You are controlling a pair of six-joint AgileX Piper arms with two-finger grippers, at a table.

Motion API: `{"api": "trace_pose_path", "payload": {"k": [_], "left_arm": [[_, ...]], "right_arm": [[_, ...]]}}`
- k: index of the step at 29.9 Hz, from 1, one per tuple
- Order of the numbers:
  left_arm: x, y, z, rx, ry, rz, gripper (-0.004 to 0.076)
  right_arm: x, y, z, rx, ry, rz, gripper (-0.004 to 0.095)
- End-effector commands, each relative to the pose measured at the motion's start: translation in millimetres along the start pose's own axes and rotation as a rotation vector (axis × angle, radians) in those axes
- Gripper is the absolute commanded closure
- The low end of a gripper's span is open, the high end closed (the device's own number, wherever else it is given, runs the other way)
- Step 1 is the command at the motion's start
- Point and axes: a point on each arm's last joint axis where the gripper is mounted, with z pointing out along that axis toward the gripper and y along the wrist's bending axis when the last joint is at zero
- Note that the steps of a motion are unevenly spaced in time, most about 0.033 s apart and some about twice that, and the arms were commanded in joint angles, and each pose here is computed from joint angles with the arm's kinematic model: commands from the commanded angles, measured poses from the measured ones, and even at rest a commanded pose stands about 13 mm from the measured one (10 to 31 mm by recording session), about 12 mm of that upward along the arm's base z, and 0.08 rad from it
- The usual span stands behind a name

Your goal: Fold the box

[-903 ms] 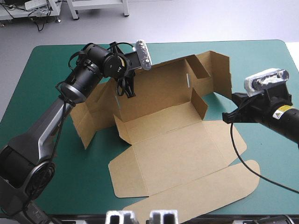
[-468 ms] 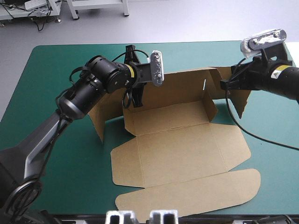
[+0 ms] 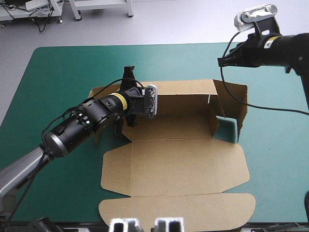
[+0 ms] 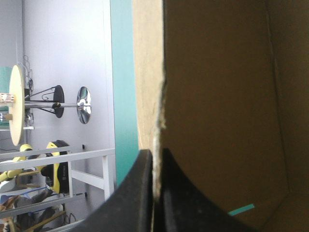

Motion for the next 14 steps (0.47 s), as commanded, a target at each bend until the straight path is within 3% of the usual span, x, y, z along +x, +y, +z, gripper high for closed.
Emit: {"api": "trace_pose_path", "payload": {"k": [1,4,8,14], "left_arm": [[-5,16,-17,-0.119,-0.053,0.024,0.0734],[-7,18,-17,-0.143,-0.069,0.027,0.0734],[-8,20,-18,-0.162,-0.083,-0.018,0.0734],[-8,21,-14,-0.192,-0.087,0.022,0.0734]], "right_arm": [[-17,-12,6,0.021,-0.033,0.028,0.0928],[-18,-32,34,0.026,0.062,0.088,0.0928],[-10,-52,75,-0.036,0.122,0.204,0.0928],[6,-67,125,-0.048,0.223,0.251,0.0928]]}}
